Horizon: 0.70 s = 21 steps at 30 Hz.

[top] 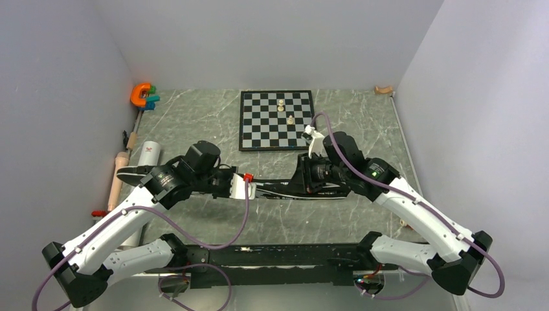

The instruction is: Pack up the badminton gear

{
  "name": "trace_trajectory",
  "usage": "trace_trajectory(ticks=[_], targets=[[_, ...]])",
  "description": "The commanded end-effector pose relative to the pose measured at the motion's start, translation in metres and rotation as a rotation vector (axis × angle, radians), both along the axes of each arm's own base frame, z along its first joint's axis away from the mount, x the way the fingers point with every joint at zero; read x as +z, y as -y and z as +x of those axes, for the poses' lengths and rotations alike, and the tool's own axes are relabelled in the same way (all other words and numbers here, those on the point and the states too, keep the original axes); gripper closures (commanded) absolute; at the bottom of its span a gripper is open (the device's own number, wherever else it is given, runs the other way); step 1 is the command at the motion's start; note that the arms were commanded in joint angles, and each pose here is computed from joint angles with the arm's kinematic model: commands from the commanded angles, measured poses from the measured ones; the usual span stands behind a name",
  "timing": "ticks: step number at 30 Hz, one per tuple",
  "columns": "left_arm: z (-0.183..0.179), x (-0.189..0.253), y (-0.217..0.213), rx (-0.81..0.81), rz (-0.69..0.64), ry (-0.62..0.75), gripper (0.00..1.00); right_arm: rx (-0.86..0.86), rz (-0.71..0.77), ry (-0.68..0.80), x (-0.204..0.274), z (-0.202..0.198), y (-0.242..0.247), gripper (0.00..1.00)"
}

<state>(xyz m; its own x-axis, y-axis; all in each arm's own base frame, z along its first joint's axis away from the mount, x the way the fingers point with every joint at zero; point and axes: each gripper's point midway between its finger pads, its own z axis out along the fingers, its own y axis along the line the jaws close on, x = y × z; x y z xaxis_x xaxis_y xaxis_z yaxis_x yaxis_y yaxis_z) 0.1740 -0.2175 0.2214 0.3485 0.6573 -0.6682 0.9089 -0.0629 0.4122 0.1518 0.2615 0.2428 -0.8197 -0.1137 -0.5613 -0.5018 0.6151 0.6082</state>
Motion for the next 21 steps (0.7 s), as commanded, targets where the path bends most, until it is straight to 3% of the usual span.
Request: trace_trajectory(ticks=[1,12,17,21], targets=[[0.007,0.055,0.011,-0.037,-0.130,0.152,1.00,-0.087,-0.057,0.020,-0.001,0.005,0.023,0.73],[0.002,0.056,0.009,-0.041,-0.139,0.148,1.00,-0.337,-0.319,0.122,0.009,0.047,0.104,0.73],[0.004,0.056,0.010,-0.033,-0.141,0.147,1.00,-0.415,-0.229,0.255,0.069,0.064,0.103,0.65],[0.009,0.061,0.011,-0.017,-0.145,0.165,1.00,-0.337,-0.083,0.335,0.113,0.057,0.065,0.58]])
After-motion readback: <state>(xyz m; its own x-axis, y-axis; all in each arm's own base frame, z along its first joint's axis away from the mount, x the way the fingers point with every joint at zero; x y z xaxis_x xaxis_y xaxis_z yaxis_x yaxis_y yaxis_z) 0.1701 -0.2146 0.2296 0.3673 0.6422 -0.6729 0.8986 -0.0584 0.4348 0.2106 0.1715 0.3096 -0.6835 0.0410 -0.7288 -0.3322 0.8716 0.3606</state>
